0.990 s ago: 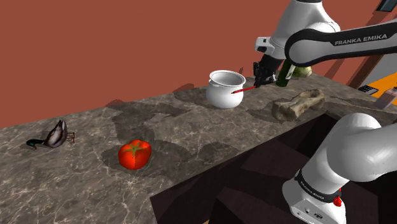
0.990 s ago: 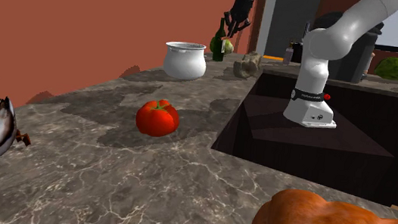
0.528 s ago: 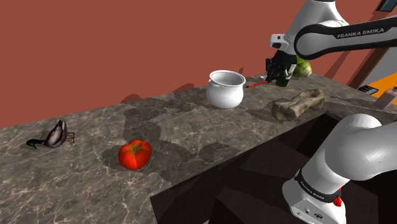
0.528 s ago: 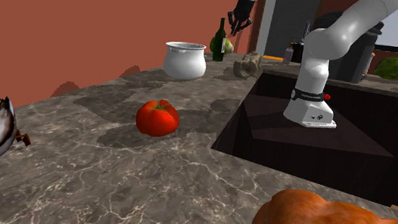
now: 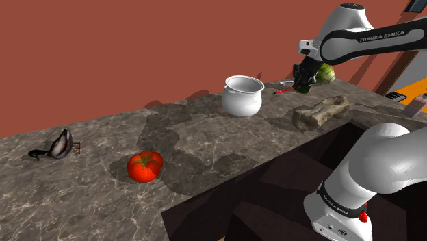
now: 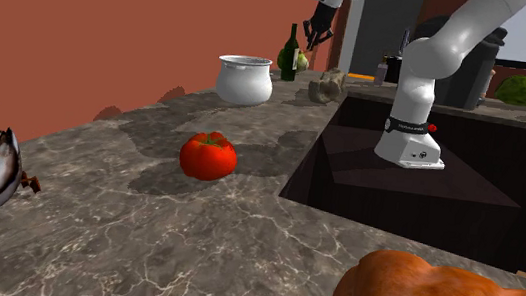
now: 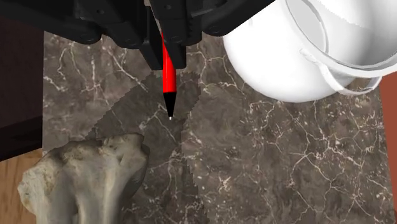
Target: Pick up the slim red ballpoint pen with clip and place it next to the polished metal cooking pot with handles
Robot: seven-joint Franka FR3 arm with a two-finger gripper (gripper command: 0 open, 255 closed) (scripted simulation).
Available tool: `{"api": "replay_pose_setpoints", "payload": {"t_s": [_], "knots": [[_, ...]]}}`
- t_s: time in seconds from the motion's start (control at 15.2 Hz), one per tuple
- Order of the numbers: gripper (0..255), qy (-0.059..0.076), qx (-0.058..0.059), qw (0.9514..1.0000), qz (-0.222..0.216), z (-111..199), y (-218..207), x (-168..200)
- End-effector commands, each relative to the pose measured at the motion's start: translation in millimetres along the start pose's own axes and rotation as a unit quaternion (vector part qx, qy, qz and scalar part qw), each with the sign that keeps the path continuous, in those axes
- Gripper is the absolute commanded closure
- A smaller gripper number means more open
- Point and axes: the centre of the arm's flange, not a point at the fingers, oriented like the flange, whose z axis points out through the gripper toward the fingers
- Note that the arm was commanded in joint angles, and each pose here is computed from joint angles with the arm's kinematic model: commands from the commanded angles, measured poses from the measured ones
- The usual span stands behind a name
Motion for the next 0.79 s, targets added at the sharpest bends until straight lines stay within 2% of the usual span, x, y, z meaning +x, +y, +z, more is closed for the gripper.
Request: {"api": "replay_pose_setpoints", "payload": {"t_s": [0.0, 0.73], "knots": [[255, 0.000, 0.000, 1.0000, 0.000, 11, -3, 1], [255, 0.000, 0.000, 1.0000, 0.000, 66, -20, 7]]}}
